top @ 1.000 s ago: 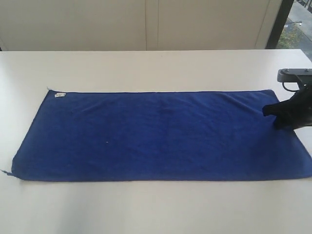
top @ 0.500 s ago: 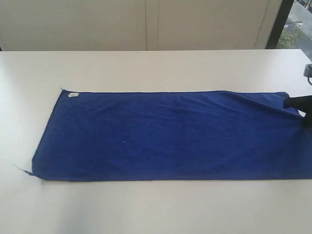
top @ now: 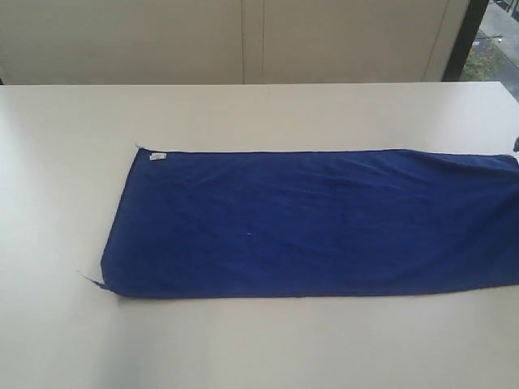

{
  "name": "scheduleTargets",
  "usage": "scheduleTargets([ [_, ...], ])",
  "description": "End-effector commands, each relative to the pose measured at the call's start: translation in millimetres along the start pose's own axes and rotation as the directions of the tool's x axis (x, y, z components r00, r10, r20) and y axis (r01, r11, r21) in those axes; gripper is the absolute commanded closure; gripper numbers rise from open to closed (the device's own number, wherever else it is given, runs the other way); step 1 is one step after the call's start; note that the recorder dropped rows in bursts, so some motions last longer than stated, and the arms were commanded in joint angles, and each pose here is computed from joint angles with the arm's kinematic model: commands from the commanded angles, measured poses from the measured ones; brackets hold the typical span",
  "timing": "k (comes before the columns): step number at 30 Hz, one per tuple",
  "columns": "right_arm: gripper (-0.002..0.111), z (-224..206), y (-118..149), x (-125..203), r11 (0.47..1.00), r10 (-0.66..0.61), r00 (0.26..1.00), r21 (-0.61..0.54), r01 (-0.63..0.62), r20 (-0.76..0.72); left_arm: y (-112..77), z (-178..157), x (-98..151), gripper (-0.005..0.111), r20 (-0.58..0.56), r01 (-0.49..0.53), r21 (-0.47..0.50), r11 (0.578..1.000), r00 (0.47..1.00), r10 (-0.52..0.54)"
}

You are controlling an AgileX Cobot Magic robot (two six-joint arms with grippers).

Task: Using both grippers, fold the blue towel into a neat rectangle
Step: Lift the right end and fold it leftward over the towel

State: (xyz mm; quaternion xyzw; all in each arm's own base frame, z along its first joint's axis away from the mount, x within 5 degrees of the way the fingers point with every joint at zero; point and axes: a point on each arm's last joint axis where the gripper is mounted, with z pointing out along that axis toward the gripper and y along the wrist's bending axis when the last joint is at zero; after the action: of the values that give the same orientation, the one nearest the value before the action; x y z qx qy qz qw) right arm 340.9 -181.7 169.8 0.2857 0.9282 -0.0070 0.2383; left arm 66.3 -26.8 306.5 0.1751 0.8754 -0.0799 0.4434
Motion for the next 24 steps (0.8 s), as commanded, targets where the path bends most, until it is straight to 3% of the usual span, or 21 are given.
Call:
scheduleTargets([
  [1,0.108,-41.0,12.1,-20.2,0.999,0.02,0.991,-0.042,-0.014,0.129,-0.9,0.3,2.7,0.107,-0.008,0.01,0.006,1.0,1.0,-0.01],
  [5,0.108,-76.8,36.8,-25.8,0.995,-0.007,0.979,-0.097,0.027,0.202,-0.9,0.3,2.7,0.107,-0.008,0.01,0.006,1.0,1.0,-0.01],
  [12,0.108,-114.3,109.2,-7.8,0.953,-0.175,0.948,-0.196,0.231,0.266,-0.9,0.3,2.7,0.107,-0.008,0.01,0.006,1.0,1.0,-0.01],
  [18,0.108,-128.6,176.7,25.9,0.869,-0.321,0.905,-0.292,0.398,0.279,-0.9,0.3,2.7,0.107,-0.008,0.01,0.006,1.0,1.0,-0.01],
  [24,0.108,-144.5,241.5,69.0,0.745,-0.433,0.831,-0.381,0.548,0.35,-0.9,0.3,2.7,0.107,-0.008,0.01,0.006,1.0,1.0,-0.01],
])
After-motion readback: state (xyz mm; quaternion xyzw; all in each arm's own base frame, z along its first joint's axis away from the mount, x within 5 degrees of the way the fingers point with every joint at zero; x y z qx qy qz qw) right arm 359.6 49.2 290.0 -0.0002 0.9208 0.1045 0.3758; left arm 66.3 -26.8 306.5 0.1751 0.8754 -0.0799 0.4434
